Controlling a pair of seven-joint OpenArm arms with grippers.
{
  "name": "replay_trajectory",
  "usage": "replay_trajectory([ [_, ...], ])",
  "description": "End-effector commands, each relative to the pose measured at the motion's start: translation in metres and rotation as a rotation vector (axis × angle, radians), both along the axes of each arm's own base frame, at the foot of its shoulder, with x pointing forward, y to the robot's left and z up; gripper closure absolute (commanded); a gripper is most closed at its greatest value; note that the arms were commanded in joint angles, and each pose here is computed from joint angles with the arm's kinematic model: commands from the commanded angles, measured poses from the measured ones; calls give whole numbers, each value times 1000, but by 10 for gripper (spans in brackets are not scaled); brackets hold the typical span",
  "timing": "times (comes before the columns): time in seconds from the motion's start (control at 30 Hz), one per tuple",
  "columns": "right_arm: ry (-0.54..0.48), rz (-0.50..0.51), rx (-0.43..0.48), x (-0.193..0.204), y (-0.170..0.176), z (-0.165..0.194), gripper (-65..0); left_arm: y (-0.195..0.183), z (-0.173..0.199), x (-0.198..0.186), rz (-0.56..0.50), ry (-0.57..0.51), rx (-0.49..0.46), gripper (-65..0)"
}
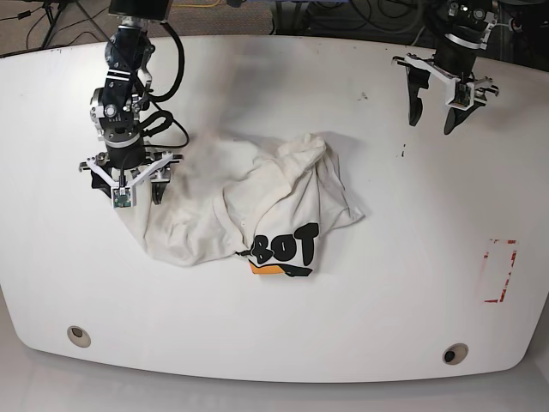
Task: Layout the t-shirt on the table in an organized manner, then fold the t-shirt properly
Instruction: 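Lower the right gripper to the crumpled white t-shirt's edge and pinch it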
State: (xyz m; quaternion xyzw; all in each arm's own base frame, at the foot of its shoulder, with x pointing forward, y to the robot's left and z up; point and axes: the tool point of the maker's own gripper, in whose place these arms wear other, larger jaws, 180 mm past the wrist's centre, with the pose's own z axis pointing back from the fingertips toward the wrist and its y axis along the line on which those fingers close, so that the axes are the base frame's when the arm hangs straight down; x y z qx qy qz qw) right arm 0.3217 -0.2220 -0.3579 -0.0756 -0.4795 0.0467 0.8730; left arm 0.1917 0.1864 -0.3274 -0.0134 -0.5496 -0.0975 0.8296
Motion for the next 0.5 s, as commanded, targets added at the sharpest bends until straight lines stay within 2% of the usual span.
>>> replay_trajectory([
  [0.0, -14, 16, 3, 9, -2, 2, -407, 0, 8, 1, -1, -31, -4, -353],
  [0.47, 40, 28, 47, 31, -3, -23, -404, 1, 7, 1, 0, -29, -4, -353],
])
